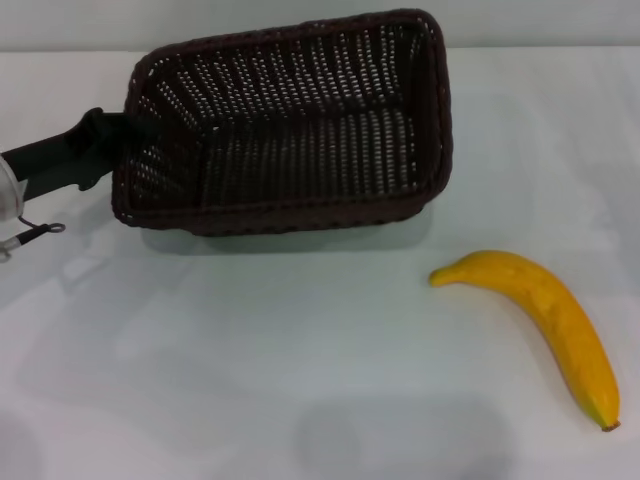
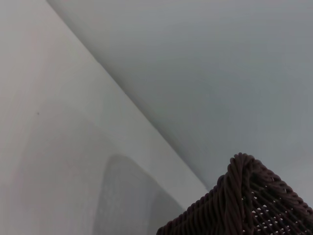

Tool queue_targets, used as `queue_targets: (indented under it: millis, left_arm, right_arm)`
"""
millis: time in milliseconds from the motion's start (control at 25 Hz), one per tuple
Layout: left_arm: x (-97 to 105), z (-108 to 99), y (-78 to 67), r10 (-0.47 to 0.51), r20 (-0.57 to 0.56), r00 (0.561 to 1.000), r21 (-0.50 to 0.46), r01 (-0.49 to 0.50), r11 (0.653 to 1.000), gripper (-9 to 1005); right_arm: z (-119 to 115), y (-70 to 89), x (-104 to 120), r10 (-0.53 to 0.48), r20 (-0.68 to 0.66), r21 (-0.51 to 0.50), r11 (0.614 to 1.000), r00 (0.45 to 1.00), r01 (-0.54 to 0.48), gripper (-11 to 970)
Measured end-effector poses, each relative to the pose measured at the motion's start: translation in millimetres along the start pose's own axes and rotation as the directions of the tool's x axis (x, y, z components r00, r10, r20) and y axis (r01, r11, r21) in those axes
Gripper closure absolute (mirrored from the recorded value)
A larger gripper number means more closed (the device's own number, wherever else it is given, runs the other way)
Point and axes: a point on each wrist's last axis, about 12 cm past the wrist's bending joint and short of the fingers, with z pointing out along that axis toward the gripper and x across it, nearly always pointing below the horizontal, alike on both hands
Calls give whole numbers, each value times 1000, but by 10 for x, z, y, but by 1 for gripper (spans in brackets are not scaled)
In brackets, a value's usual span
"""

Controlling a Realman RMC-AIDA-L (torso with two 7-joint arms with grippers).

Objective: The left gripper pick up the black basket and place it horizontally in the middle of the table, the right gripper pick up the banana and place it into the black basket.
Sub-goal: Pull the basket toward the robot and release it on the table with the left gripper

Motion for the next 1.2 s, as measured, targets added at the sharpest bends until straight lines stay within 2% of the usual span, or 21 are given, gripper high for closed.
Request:
queue_targets:
  millis: [240, 480, 680, 1080, 1200]
  left_arm:
    - [4, 42, 14, -22, -37, 999, -56, 19, 998, 791]
    - [-8, 60, -10, -18, -50, 999, -62, 15, 998, 752]
    - [-84, 33, -34, 12, -37, 999, -64, -14, 998, 566]
    - [-196, 44, -141, 98, -52, 994, -62, -101, 993, 395]
    - [-206, 35, -176, 141, -44, 989, -30, -142, 989, 355]
  right_arm:
    - [69, -1, -26, -9, -2, 2, 1000, 1000, 9, 89]
    - [125, 25, -28, -9, -10, 0, 1000, 1000, 9, 89]
    - [154, 38, -28, -8, -15, 0, 1000, 1000, 8, 90]
    - [205, 107, -26, 2, -14, -12, 1000, 1000, -2, 90]
    - [216, 125, -23, 5, -14, -15, 1000, 1000, -5, 90]
